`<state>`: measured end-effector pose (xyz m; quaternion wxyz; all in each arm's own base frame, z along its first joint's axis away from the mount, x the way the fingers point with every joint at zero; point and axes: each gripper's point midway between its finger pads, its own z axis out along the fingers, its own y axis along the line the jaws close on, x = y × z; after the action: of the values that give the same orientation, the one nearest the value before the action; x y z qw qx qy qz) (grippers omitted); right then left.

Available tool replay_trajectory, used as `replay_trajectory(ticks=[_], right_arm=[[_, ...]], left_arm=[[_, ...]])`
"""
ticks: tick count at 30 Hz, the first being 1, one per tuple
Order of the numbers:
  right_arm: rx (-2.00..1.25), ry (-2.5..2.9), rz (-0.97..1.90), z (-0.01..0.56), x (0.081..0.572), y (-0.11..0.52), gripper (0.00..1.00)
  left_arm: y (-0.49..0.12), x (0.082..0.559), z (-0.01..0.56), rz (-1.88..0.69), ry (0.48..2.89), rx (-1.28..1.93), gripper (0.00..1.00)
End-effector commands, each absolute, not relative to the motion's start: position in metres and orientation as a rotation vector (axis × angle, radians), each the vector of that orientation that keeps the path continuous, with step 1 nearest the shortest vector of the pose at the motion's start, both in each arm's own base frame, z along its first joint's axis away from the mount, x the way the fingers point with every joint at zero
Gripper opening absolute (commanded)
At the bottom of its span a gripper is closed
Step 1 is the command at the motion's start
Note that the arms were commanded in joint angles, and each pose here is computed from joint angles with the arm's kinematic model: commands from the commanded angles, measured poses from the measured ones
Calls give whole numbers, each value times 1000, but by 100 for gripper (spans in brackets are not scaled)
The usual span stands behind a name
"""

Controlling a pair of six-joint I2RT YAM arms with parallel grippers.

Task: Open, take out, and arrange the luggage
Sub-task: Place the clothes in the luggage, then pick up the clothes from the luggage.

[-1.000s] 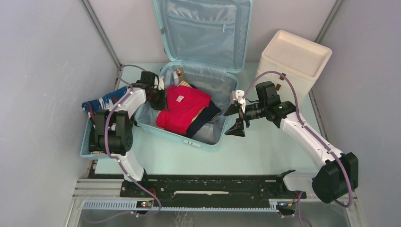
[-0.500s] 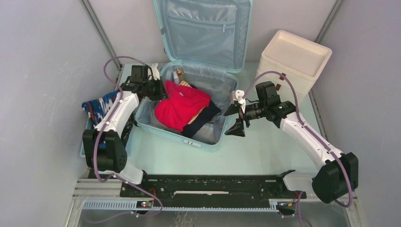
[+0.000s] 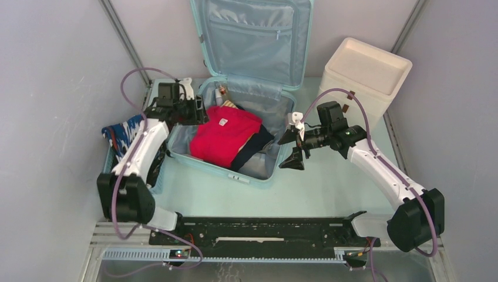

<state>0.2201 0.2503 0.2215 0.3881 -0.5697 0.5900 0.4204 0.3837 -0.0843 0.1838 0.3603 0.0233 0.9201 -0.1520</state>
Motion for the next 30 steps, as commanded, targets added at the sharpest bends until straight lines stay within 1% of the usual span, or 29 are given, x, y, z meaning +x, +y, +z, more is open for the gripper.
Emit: replay_trajectory(ticks=[1, 2, 4, 5, 7, 8, 9, 12, 14, 16, 17, 18, 25, 30], right_arm=[[-1444, 1495, 1078, 222, 223, 254, 100], [-1440, 1497, 1081, 222, 223, 254, 100], [-1433, 1502, 1083, 222, 224, 254, 100], [-1429, 1503, 1084, 223, 225, 254, 100], [-1421, 1507, 1083, 223, 227, 253, 100], [-1415, 1513, 1082, 222, 228, 251, 100], [-1404, 1521, 1082, 223, 231, 250, 100], [-1359, 1574, 1098, 223, 240, 243, 100], [-1322, 1611, 1099, 222, 249, 238, 100], [-1284, 1641, 1091, 222, 257, 230, 100], [-1265, 1652, 1090, 222, 260, 227, 100], [-1249, 1661, 1088, 221, 264, 223, 100], [-1164, 1709, 1096, 218, 278, 206, 100], [-1161, 1717, 1104, 216, 279, 206, 100]], left_arm=[[-91, 368, 258, -400, 2064, 203, 70], [-96, 362, 269, -419, 2010, 231, 78], [-109, 351, 293, -506, 1880, 258, 98], [-118, 347, 296, -577, 1838, 250, 100], [-135, 341, 294, -727, 1799, 212, 100], [-141, 340, 287, -759, 1819, 204, 100], [-145, 341, 277, -736, 1858, 195, 100], [-167, 344, 254, -512, 1967, 256, 98], [-171, 352, 241, -328, 2026, 248, 92], [-185, 357, 226, -255, 2068, 243, 88], [-192, 361, 219, -219, 2076, 227, 85], [-203, 364, 211, -211, 2088, 234, 84], [-242, 399, 163, 51, 2211, 249, 85], [-262, 420, 144, 81, 2260, 272, 81]])
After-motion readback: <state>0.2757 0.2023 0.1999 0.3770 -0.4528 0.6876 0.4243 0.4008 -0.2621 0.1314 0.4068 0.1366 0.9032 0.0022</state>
